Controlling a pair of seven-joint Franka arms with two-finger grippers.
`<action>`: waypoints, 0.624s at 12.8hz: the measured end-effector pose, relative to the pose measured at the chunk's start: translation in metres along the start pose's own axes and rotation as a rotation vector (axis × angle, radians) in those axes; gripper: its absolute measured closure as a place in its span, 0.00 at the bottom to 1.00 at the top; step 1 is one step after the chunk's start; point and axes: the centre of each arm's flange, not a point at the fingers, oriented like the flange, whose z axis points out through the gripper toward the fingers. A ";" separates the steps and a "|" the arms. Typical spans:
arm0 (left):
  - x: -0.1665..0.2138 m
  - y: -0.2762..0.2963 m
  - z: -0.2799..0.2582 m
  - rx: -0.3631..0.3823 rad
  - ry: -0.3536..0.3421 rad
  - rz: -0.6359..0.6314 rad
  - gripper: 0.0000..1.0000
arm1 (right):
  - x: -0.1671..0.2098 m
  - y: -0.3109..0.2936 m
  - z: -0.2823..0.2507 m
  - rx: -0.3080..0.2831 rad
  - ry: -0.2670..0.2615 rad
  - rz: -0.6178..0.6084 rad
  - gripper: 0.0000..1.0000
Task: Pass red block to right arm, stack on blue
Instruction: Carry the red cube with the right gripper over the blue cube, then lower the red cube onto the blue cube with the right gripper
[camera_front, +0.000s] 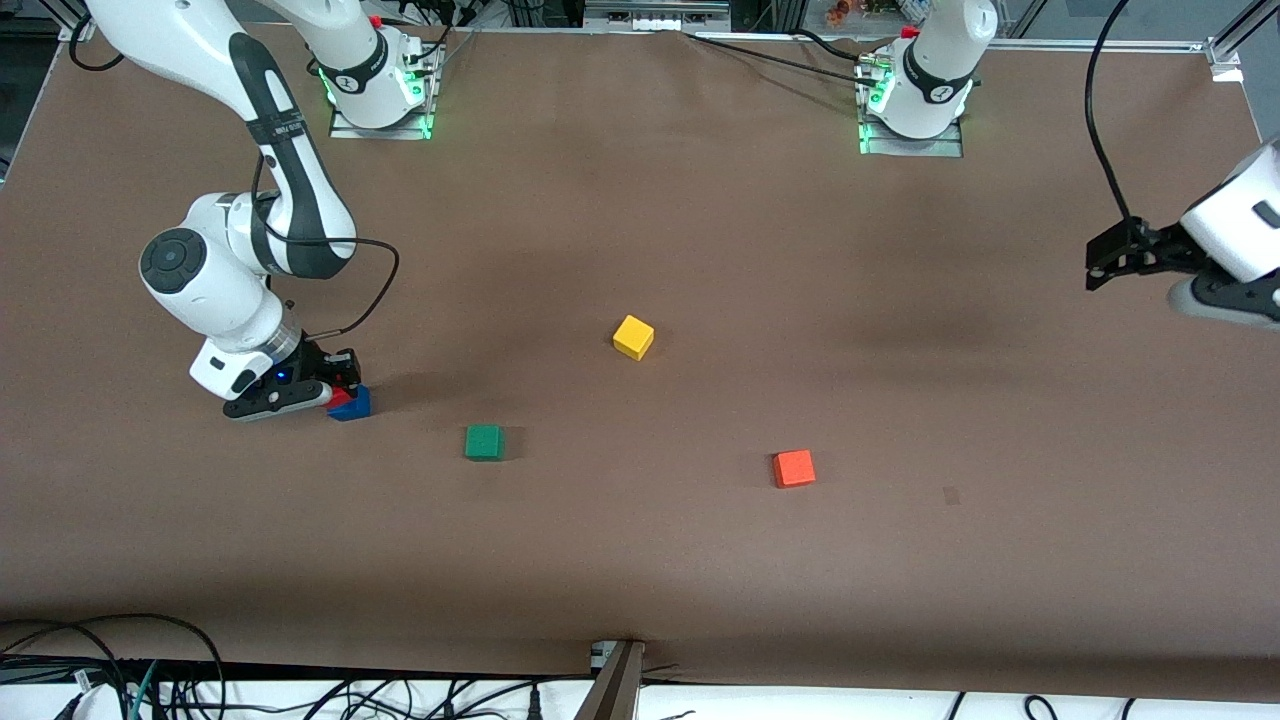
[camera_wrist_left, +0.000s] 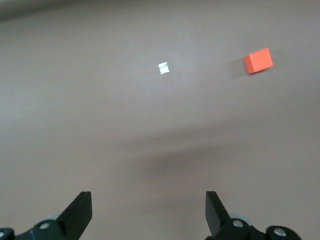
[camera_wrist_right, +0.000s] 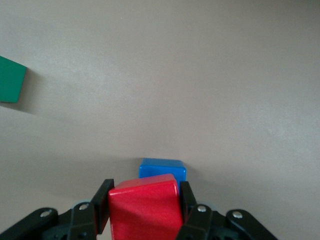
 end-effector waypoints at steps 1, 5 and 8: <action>-0.010 -0.001 0.004 0.000 -0.006 -0.029 0.00 | -0.001 0.001 0.001 -0.003 0.005 0.001 0.42; -0.037 0.001 0.014 -0.021 -0.014 -0.075 0.00 | -0.004 0.002 0.007 -0.010 0.011 0.007 0.42; -0.039 -0.002 0.020 -0.034 -0.022 -0.095 0.00 | -0.006 0.003 0.009 -0.010 0.009 0.068 0.42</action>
